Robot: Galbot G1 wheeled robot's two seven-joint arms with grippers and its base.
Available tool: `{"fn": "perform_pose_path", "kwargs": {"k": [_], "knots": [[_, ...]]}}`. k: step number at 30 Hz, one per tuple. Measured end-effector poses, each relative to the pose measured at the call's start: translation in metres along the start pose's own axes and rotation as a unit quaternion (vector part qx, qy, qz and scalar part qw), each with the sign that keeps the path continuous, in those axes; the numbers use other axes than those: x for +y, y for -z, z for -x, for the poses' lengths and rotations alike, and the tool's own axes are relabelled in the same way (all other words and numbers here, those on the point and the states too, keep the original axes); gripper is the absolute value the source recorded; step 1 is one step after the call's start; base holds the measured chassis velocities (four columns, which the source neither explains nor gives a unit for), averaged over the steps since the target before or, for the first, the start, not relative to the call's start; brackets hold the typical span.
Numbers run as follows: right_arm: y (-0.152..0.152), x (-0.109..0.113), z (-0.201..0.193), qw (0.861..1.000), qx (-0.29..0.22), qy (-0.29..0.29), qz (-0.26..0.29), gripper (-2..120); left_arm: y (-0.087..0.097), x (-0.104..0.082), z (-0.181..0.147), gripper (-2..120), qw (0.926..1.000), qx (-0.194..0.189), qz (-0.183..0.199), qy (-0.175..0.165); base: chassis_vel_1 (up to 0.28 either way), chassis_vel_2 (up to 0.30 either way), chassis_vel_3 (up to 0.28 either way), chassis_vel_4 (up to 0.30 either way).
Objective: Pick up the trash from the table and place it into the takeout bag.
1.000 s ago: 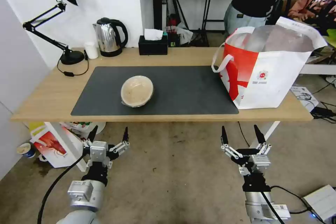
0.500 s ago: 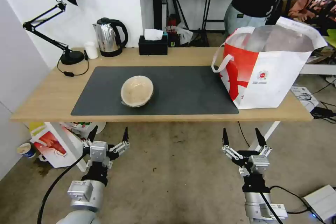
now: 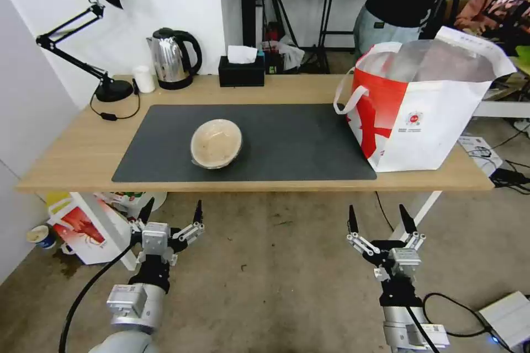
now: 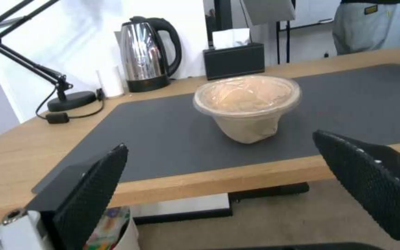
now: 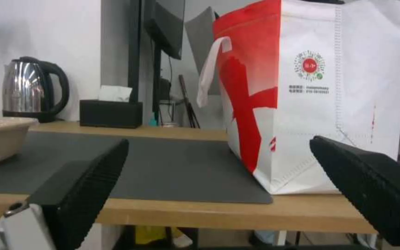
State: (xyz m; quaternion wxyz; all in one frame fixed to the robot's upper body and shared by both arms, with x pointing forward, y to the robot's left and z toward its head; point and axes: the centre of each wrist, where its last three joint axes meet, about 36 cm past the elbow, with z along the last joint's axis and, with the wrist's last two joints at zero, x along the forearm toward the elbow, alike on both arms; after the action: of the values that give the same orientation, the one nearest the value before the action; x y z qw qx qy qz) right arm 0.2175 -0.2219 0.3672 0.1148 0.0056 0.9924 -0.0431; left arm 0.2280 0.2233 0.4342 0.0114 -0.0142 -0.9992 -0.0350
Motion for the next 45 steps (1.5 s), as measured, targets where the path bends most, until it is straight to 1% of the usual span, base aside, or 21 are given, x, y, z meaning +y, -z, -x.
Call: {"fn": "perform_pose_path", "kwargs": {"k": [40, 43, 45], "knots": [[0.0007, -0.0014, 0.0016, 1.0, -0.002, 0.007, -0.002, 100, 0.0, 0.0, 0.0, 100, 1.0, 0.0, 0.0, 0.0, 0.0, 0.0, 0.0, 0.0], [0.0008, -0.0014, 0.0016, 1.0, -0.002, 0.007, -0.002, 100, 0.0, -0.0007, 0.0, 100, 1.0, 0.0, -0.001, 0.002, 0.0, 0.0, 0.0, 0.0], [0.0008, -0.0014, 0.0016, 1.0, -0.002, 0.007, -0.002, 100, 0.0022, -0.0082, 0.0, 100, 0.9997, -0.003, -0.009, 0.024, 0.0, 0.0, 0.0, 0.0]]}}
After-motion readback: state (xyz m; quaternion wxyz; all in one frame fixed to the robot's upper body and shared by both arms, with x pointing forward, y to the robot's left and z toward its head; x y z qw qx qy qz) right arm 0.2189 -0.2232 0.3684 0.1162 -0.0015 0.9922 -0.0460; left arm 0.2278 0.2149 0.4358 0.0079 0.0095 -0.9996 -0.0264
